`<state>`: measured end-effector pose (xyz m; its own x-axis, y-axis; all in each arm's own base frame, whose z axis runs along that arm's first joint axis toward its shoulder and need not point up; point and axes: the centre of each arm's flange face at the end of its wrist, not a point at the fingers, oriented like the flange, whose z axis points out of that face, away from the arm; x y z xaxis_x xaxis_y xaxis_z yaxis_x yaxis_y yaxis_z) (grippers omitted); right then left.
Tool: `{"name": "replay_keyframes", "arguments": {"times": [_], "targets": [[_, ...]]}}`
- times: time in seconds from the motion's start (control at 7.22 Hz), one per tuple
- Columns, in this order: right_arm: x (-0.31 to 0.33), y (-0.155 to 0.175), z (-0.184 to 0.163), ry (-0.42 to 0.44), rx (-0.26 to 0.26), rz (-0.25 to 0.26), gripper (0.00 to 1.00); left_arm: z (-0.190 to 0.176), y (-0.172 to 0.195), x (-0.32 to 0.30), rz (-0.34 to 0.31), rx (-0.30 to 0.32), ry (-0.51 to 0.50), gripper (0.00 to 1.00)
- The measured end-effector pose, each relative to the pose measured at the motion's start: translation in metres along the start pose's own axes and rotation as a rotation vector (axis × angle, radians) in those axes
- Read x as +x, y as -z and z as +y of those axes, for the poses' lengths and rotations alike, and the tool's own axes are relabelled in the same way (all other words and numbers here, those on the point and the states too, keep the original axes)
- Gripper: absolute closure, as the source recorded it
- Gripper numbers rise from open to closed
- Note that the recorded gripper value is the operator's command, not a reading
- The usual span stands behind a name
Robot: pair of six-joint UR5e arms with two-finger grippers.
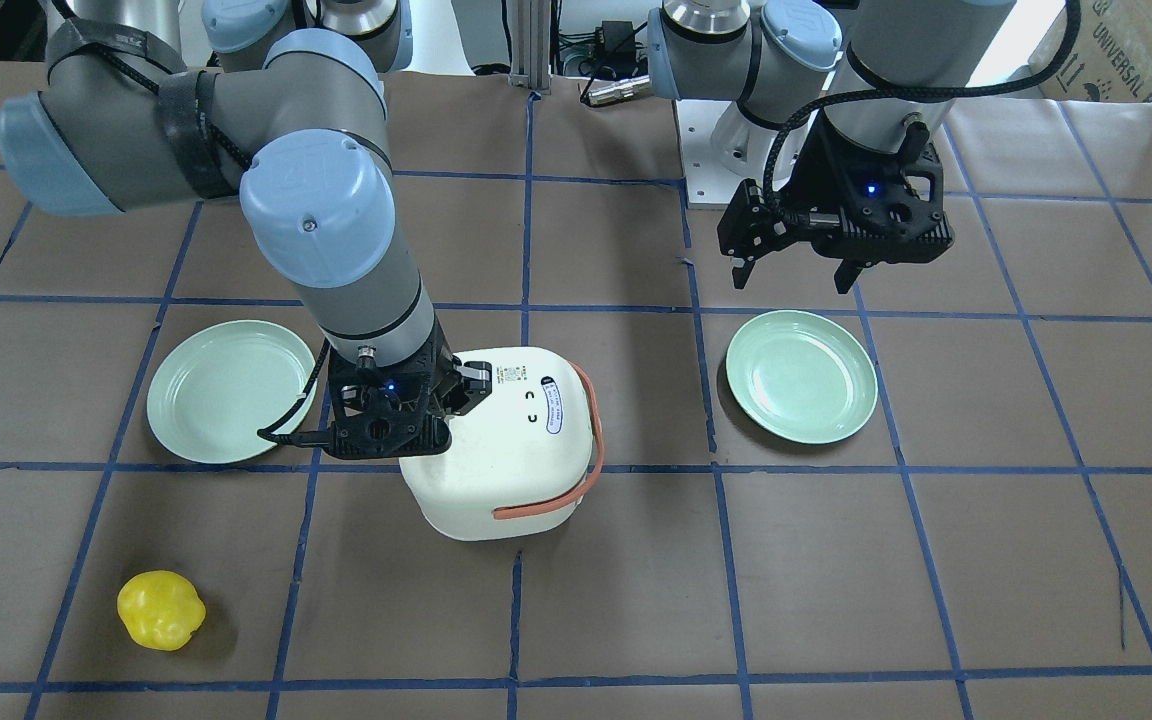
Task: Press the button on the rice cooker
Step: 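Press down on the green button with the right gripper fingertips, then lift the right gripper away as the cooker lid pops open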
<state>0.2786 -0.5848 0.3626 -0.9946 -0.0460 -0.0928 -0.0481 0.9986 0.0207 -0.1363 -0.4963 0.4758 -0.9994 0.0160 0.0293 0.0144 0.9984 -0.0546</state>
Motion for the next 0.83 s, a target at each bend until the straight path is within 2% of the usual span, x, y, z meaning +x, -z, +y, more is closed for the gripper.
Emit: {"name": "replay_keyframes", "arguments": {"times": [0.28,0.55,0.69,0.83], "targets": [[0.001,-0.006,0.002,0.0,-0.01,0.004,0.78,0.0,0.0,0.0,0.0,0.0,0.0,0.0],[0.0,0.003,-0.001,0.002,0.002,0.005,0.74,0.0,0.0,0.0,0.0,0.0,0.0,0.0],[-0.002,0.015,-0.001,0.001,0.003,0.005,0.57,0.0,0.0,0.0,0.0,0.0,0.0,0.0],[-0.004,0.036,-0.001,-0.002,-0.01,0.008,0.28,0.0,0.0,0.0,0.0,0.0,-0.001,0.0]]}}
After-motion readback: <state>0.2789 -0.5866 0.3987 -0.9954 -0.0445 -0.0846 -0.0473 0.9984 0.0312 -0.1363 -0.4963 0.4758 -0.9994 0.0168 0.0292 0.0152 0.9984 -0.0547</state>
